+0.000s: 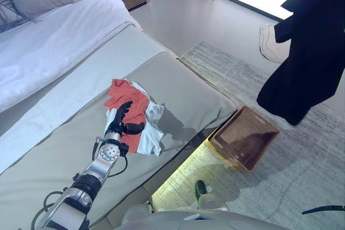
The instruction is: Pick up the clothes from the bed and place them into the basket
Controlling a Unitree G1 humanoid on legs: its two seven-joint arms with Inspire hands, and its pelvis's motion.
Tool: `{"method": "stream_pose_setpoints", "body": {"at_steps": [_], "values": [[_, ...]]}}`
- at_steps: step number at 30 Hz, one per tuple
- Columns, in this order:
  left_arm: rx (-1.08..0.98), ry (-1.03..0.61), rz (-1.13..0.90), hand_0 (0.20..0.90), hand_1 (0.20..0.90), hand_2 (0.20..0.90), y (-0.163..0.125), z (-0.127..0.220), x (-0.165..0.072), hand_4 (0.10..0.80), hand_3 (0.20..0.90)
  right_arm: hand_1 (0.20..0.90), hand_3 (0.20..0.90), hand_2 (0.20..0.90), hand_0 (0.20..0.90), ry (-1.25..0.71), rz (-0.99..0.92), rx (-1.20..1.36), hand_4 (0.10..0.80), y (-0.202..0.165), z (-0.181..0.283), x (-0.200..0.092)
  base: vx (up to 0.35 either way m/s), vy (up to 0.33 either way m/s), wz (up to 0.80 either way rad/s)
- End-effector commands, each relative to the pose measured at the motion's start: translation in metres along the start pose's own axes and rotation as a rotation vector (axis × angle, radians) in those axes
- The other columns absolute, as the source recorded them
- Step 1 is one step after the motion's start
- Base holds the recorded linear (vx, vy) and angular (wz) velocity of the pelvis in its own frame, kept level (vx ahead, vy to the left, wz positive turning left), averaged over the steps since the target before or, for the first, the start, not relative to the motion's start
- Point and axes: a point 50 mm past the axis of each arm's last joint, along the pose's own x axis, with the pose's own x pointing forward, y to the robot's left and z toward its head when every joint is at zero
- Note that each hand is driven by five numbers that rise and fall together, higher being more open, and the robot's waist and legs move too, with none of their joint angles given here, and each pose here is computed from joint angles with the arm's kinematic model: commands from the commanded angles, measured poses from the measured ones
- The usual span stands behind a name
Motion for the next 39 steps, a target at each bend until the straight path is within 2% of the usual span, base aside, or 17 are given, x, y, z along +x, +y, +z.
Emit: {"method": "stream_pose_setpoints", "body": {"at_steps": [1, 10, 17, 23, 29, 39], "values": [[0.053, -0.091, 0.023, 0.9, 0.9, 0.9, 0.01, 0.015, 0.009, 0.8, 0.9, 0.3, 0.2, 0.3, 0.3, -0.161, -0.031, -0.017, 0.1, -0.017, 0.027, 0.003, 0.03, -0.032, -0.07], [0.052, -0.102, 0.005, 0.9, 0.9, 0.9, 0.004, 0.021, 0.011, 0.8, 0.9, 0.3, 0.2, 0.3, 0.3, -0.04, 0.18, -0.009, 0.1, 0.033, -0.027, -0.018, 0.009, -0.04, -0.04], [0.058, -0.106, -0.001, 0.9, 0.9, 0.9, 0.002, 0.024, 0.012, 0.8, 0.9, 0.3, 0.2, 0.3, 0.3, -0.013, 0.272, 0.009, 0.1, 0.063, -0.043, -0.036, -0.002, -0.056, -0.04], [0.048, -0.118, -0.007, 0.9, 0.9, 0.9, 0.001, 0.025, 0.011, 0.8, 0.9, 0.3, 0.2, 0.3, 0.3, -0.001, 0.307, -0.007, 0.1, 0.074, -0.052, -0.045, -0.005, -0.018, 0.0], [0.041, -0.136, -0.007, 0.9, 0.9, 0.9, -0.002, 0.03, 0.011, 0.8, 0.9, 0.3, 0.2, 0.3, 0.3, 0.145, 0.393, -0.063, 0.1, 0.096, -0.089, -0.064, -0.012, -0.02, 0.0], [0.019, -0.168, -0.002, 0.9, 0.9, 0.9, 0.0, 0.037, 0.012, 0.8, 0.9, 0.3, 0.2, 0.3, 0.3, 0.314, 0.426, -0.112, 0.1, 0.1, -0.137, -0.077, -0.034, -0.004, 0.03]]}}
